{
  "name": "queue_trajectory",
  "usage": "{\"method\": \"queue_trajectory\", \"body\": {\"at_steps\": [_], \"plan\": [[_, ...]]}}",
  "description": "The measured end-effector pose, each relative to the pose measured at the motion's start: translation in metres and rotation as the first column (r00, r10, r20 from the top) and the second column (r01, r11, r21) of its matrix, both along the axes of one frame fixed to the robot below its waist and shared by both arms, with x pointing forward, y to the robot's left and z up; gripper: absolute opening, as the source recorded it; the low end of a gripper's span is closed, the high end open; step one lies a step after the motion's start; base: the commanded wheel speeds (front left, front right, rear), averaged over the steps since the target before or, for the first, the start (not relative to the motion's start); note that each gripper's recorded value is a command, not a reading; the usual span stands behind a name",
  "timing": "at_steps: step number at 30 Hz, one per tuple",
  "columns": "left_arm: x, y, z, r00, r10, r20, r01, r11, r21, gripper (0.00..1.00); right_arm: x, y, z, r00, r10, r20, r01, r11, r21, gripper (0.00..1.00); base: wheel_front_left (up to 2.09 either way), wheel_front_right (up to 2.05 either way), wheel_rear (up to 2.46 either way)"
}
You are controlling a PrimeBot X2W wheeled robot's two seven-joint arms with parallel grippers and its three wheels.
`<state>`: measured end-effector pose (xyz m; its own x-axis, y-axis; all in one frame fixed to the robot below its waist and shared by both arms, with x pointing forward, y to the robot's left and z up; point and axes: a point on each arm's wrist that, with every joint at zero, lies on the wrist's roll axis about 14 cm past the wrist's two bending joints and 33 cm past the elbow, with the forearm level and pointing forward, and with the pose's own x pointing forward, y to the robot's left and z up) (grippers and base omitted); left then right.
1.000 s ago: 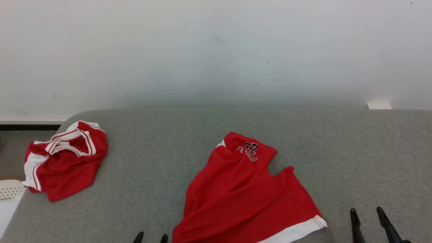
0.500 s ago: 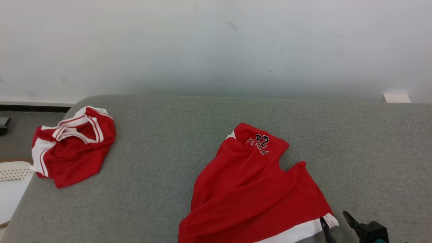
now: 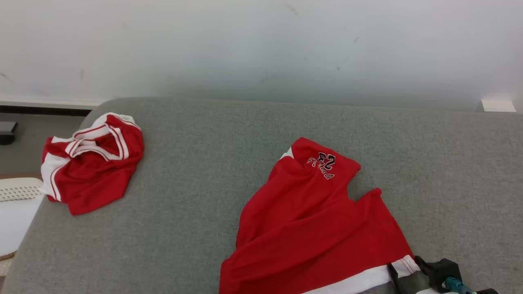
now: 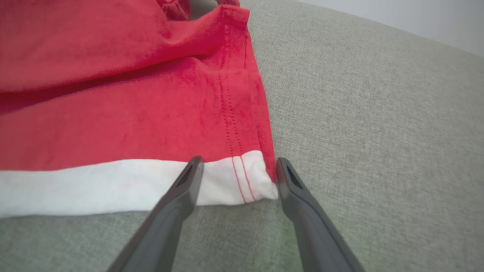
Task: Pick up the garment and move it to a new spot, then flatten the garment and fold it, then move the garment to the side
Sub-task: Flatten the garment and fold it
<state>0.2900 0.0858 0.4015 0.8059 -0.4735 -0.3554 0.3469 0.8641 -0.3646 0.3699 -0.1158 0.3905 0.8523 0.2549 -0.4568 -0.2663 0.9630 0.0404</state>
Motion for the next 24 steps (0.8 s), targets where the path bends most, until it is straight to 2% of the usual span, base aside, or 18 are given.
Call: {"method": "queue_trajectory", "body": {"at_steps": [17,18,20,22,23,24], "plan": [[0.008,-0.002,-0.006,1.0,-0.024,-0.013,0.024,0.999,-0.021,1.0,0.001,0.003,-0.005,1.0,0.002,-0.012,-0.002,1.0,0.012,1.0,0.0,0.0,0.0],[0.007,-0.004,-0.007,0.999,-0.038,-0.018,0.038,0.999,-0.017,0.89,0.001,0.003,-0.005,1.0,0.002,-0.01,-0.001,1.0,0.013,1.0,0.0,0.0,0.0],[0.006,-0.009,-0.007,0.998,-0.059,-0.018,0.059,0.998,-0.015,0.55,0.001,0.003,-0.005,1.0,-0.001,-0.01,0.001,1.0,0.018,1.0,0.0,0.0,0.0],[0.007,-0.013,-0.006,0.997,-0.078,-0.014,0.078,0.997,-0.012,0.45,0.001,0.003,-0.006,1.0,-0.003,-0.014,0.003,1.0,0.022,1.0,0.0,0.0,0.0],[0.009,-0.013,-0.006,0.996,-0.086,-0.011,0.086,0.996,-0.007,0.44,0.0,0.004,-0.006,1.0,-0.002,-0.017,0.002,1.0,0.024,1.0,0.0,0.0,0.0],[0.009,-0.014,-0.006,0.995,-0.096,-0.008,0.096,0.995,-0.001,0.41,-0.001,0.005,-0.007,1.0,0.002,-0.025,-0.002,1.0,0.028,0.71,0.0,0.0,0.0]]}}
